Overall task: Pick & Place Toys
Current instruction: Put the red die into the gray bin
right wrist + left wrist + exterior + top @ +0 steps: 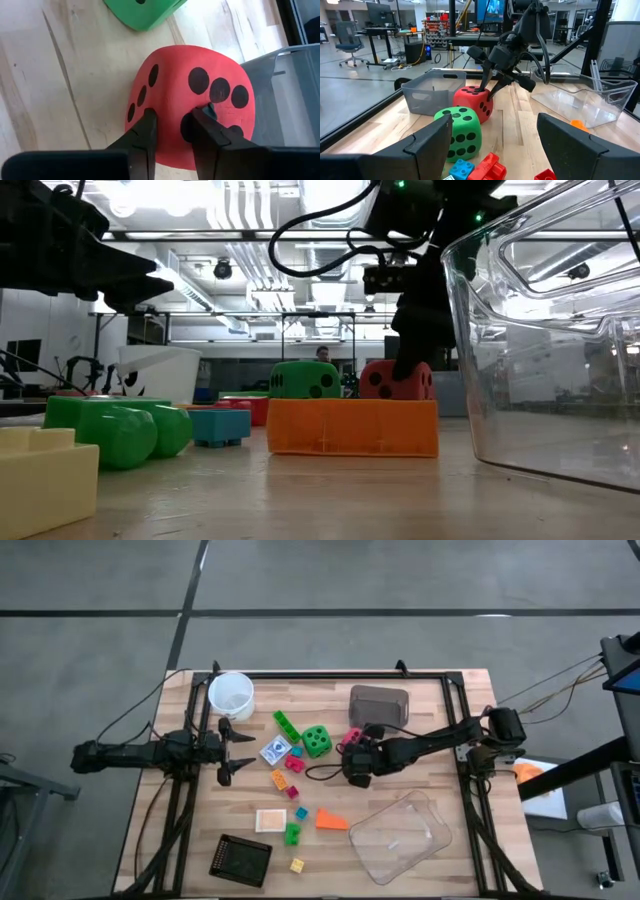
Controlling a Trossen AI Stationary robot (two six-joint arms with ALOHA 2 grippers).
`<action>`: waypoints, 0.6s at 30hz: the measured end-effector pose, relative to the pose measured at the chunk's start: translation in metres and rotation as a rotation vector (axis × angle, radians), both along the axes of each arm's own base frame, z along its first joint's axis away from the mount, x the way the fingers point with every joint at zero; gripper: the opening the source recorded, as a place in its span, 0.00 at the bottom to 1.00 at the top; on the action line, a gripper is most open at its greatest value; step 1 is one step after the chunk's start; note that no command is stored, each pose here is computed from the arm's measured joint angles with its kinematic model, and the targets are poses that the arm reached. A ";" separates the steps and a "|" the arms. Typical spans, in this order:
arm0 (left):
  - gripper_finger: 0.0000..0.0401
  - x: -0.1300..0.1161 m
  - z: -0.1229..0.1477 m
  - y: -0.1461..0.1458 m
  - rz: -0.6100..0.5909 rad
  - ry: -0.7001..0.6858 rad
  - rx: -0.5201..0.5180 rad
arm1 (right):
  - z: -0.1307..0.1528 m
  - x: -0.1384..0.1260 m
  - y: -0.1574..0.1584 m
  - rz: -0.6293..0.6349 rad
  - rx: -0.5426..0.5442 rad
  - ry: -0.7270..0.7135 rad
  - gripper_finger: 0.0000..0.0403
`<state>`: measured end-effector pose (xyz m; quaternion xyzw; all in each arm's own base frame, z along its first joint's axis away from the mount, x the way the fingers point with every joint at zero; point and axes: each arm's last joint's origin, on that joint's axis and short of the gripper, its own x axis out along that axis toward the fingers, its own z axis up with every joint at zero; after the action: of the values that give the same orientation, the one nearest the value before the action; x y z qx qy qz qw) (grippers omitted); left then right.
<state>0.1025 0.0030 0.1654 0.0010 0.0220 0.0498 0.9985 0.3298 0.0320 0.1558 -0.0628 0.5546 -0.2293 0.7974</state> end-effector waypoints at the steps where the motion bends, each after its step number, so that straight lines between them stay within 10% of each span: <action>1: 0.72 0.000 0.000 0.000 0.000 0.000 0.000 | 0.001 0.000 0.001 0.002 0.003 -0.001 0.20; 18: 0.72 0.000 0.000 0.000 0.000 0.001 0.000 | 0.077 -0.038 0.023 0.112 0.193 -0.237 0.06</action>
<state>0.1026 0.0029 0.1652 0.0008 0.0224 0.0496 0.9985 0.2921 0.0545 0.2330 0.0106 0.4716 -0.1360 0.8712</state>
